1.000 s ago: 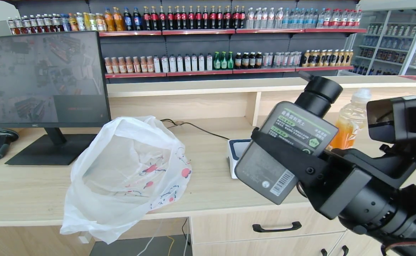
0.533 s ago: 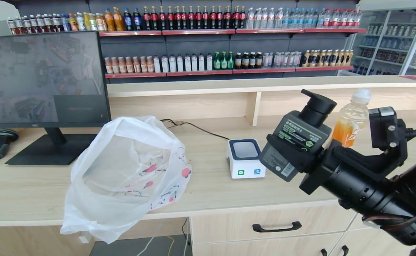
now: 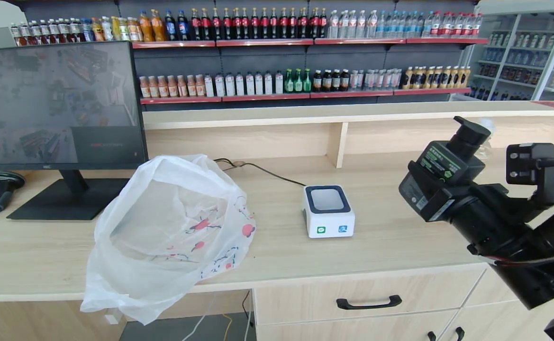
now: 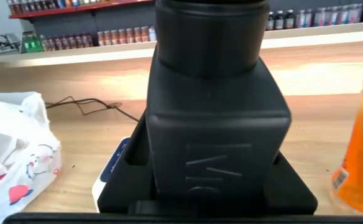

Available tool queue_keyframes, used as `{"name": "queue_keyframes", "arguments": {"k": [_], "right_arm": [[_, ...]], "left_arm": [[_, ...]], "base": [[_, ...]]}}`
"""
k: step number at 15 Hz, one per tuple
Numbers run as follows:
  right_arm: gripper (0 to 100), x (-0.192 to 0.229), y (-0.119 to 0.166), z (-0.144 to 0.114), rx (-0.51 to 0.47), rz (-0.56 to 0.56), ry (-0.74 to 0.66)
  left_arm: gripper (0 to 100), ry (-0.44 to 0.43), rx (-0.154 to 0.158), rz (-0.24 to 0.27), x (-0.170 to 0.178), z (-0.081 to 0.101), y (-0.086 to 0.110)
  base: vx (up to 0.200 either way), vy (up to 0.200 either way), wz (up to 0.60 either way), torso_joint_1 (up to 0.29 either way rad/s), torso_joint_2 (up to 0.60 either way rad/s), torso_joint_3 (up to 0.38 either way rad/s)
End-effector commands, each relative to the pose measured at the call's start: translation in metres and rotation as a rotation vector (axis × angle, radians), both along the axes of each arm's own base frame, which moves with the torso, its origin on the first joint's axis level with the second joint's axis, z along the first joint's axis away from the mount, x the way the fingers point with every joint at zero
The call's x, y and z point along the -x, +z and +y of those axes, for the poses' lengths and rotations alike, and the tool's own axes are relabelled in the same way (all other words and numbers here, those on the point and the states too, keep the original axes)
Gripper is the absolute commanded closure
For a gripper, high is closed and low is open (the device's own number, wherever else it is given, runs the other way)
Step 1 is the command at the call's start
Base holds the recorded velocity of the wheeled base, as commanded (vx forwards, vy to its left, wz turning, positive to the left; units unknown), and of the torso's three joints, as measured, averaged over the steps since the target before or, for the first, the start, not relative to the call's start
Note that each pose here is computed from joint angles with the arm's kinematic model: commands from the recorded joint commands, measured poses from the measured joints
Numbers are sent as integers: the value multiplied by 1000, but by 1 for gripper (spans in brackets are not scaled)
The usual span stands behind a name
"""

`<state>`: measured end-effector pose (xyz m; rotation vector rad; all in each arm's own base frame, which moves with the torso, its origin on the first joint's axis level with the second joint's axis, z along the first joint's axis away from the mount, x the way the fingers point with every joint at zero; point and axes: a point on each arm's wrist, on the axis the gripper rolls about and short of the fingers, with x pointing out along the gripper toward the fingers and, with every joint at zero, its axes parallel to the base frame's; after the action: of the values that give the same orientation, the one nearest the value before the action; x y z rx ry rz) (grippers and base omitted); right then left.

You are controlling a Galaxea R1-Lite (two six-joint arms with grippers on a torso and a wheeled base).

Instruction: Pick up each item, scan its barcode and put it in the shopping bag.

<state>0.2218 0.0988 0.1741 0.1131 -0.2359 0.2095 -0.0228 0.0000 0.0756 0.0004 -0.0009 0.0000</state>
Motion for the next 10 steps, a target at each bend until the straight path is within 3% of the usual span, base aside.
{"name": "queue_keyframes", "arguments": {"k": [1,10], "right_arm": [[100,-7,-2,-15,1,7,-70],[100,-17,-2,-11,-29,9,-68]], "left_arm": [[0,0,2,-1,0,0,0],[0,0,2,-1,0,0,0]], "base": [[0,0,0,0,0,0],[0,0,0,0,0,0]]}}
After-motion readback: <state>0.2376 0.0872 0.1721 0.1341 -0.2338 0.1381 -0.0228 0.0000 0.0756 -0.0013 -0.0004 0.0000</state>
